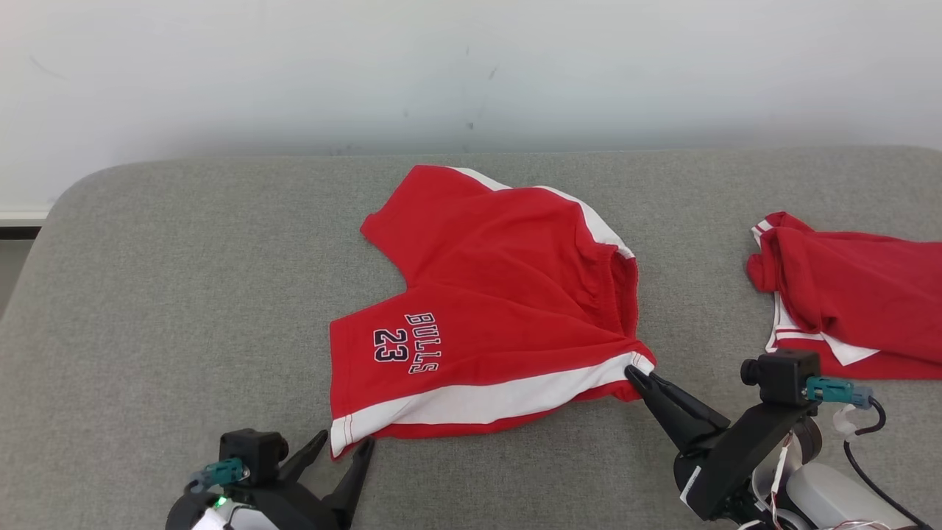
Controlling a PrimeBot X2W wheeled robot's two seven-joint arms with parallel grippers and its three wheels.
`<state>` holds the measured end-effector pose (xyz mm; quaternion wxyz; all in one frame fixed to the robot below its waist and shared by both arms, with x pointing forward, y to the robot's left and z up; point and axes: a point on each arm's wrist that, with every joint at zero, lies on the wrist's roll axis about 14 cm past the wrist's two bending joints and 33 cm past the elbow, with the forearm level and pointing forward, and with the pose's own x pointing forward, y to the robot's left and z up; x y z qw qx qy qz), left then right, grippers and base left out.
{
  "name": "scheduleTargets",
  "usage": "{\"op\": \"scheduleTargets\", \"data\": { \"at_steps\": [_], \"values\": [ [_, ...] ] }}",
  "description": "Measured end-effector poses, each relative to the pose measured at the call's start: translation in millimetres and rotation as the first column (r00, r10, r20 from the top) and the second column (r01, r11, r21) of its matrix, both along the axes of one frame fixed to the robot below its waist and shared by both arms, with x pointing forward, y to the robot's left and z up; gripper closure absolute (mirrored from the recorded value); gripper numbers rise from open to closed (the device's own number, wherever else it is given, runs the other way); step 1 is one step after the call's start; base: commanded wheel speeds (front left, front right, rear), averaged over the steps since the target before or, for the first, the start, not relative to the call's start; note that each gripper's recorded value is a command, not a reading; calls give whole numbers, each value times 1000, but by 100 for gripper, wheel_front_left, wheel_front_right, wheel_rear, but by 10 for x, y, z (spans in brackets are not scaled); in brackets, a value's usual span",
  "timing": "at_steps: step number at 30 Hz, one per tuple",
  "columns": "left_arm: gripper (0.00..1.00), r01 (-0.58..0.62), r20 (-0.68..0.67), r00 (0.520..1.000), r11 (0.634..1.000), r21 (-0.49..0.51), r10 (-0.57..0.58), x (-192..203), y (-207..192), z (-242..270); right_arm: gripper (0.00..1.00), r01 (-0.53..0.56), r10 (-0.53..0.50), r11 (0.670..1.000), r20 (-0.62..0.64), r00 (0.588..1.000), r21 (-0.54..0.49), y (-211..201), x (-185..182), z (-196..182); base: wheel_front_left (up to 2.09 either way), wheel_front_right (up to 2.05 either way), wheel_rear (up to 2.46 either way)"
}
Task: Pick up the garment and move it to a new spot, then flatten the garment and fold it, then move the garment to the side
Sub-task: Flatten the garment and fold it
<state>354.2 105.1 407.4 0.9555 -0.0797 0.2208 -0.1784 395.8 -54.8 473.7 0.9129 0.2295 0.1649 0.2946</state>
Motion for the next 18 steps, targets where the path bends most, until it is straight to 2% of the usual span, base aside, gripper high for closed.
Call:
{"op": "scheduleTargets", "data": {
  "at_steps": [3,4,5,6,7,8,18],
  "values": [
    [1,11,0,1000,1000,0,-11,37,-36,22,100,4,-4,1000,0,1000,-5,-27,0,-10,0,0,0],
    [16,13,-3,1000,1000,1,-13,35,-41,16,100,5,-5,1000,0,1000,-5,-30,-2,-12,0,0,0],
    [50,16,-6,1000,1000,2,-16,33,-48,10,100,6,-6,1000,0,1000,-5,-33,-3,-14,0,0,0],
    [58,16,-6,1000,1000,2,-16,33,-48,10,100,6,-6,1000,0,1000,-5,-33,-3,-14,0,0,0],
    [85,19,-8,1000,1000,3,-19,31,-54,6,100,7,-7,1000,0,1000,-5,-36,-4,-15,0,0,0],
    [100,19,-8,1000,1000,3,-19,32,-57,6,100,7,-7,1000,0,1000,-5,-39,-6,-16,0,0,0],
    [100,12,10,1000,1000,-1,-12,97,-57,79,100,12,-12,1000,5,1000,-12,-71,7,-28,0,0,0]
  ]
}}
